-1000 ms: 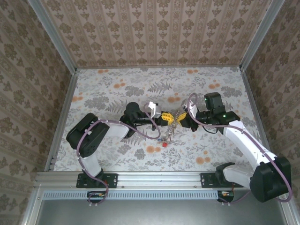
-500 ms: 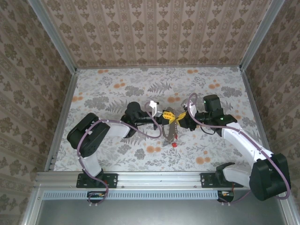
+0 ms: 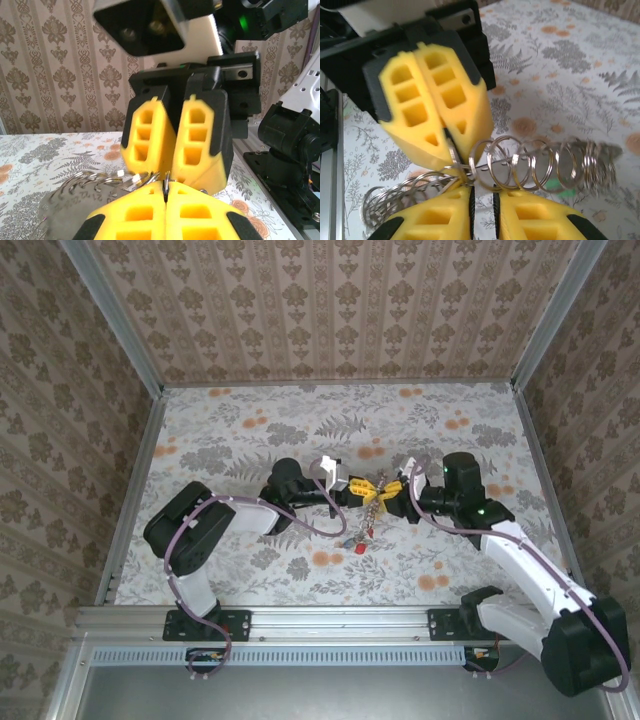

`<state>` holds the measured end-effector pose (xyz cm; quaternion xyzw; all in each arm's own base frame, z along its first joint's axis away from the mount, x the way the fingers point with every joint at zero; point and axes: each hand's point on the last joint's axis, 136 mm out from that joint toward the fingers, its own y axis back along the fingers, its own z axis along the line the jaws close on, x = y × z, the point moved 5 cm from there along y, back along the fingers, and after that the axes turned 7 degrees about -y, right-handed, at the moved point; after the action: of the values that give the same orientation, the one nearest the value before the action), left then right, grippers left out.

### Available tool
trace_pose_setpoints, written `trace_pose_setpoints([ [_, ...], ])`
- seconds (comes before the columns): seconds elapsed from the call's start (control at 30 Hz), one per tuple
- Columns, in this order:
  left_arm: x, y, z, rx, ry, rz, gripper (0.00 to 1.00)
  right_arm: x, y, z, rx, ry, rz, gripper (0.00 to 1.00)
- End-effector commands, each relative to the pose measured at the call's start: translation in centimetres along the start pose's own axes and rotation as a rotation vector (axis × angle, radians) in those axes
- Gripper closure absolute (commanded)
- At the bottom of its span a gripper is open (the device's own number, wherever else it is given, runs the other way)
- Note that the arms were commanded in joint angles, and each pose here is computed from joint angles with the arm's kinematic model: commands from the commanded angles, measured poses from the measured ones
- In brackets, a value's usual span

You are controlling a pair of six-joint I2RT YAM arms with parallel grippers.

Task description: Put the keys on the keyring

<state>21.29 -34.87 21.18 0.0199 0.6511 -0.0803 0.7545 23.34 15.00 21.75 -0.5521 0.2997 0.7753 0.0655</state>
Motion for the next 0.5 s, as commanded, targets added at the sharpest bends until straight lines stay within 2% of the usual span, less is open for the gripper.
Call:
trace_pose_setpoints([
  [0.0, -1.8, -0.6, 0.0, 0.023, -0.053, -0.055, 1.0, -0.9, 0.5, 0.7, -0.023, 0.069, -0.057, 0.8],
  [0.27, -1.9, -0.7, -0.1, 0.026, -0.05, -0.056, 1.0, -0.6, 0.6, 0.9, -0.027, 0.073, -0.061, 0.75],
  [0.47, -2.1, -0.7, 0.0, 0.023, -0.051, -0.059, 1.0, 0.8, 1.0, 0.6, 0.034, 0.059, -0.038, 0.73],
])
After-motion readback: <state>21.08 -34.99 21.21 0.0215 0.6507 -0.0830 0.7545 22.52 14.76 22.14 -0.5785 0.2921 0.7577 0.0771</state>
